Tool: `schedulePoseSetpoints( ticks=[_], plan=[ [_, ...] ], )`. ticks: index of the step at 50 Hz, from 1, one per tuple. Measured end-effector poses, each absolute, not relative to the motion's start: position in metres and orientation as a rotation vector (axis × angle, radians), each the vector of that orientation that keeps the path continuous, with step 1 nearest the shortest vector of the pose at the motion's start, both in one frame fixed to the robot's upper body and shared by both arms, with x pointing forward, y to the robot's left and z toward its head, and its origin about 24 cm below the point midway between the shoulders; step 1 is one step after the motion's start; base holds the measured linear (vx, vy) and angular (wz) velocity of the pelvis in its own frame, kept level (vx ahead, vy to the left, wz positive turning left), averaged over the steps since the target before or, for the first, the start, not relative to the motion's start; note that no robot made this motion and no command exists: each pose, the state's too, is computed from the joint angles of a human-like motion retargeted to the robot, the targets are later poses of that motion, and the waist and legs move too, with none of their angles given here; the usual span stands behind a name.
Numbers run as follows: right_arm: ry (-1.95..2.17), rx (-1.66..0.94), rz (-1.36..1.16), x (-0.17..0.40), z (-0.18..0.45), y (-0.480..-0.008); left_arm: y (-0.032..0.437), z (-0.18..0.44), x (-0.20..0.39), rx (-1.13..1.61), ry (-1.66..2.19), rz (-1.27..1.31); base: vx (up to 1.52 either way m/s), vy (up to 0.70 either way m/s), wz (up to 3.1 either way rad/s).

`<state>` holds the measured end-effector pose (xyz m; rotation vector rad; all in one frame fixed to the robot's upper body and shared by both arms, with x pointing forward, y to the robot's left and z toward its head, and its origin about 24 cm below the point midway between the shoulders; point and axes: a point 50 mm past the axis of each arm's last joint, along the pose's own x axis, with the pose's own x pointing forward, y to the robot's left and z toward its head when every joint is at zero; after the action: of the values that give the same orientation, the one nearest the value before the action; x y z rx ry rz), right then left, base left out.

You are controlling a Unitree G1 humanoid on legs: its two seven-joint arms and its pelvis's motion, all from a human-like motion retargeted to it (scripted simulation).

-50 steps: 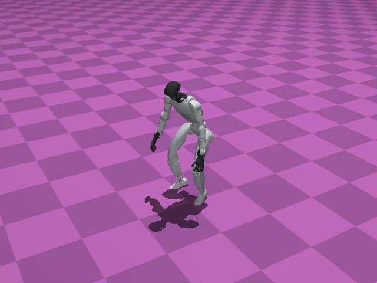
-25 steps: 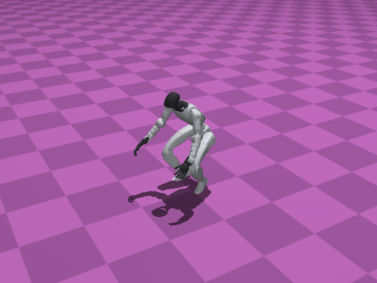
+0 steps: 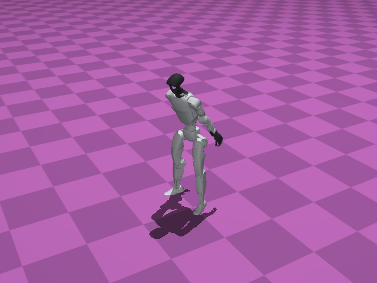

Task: In place motions

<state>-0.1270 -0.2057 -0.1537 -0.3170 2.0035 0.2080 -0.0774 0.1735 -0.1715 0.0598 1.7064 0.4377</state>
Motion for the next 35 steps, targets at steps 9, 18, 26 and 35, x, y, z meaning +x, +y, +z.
schedulePoseSetpoints(
  ticks=[9,18,26,35],
  plan=[
    [1.829,-0.275,-0.033,-0.078,-0.165,-0.216,0.197,-0.175,-0.037,0.182,1.564,0.402,-0.05,0.01,-0.22],
    [0.996,-0.604,0.016,0.19,-0.126,-0.246,0.255,-0.111,0.208,0.456,0.871,0.158,-0.31,0.01,0.05],
    [0.394,-0.64,-0.097,0.351,0.018,-0.237,0.263,0.041,0.355,0.578,0.319,0.161,-0.11,-0.01,-0.06],
    [0.195,-0.675,-0.12,0.374,0.062,-0.23,0.269,0.077,0.369,0.613,0.183,0.186,0.05,0.01,-0.06]
  ],
)
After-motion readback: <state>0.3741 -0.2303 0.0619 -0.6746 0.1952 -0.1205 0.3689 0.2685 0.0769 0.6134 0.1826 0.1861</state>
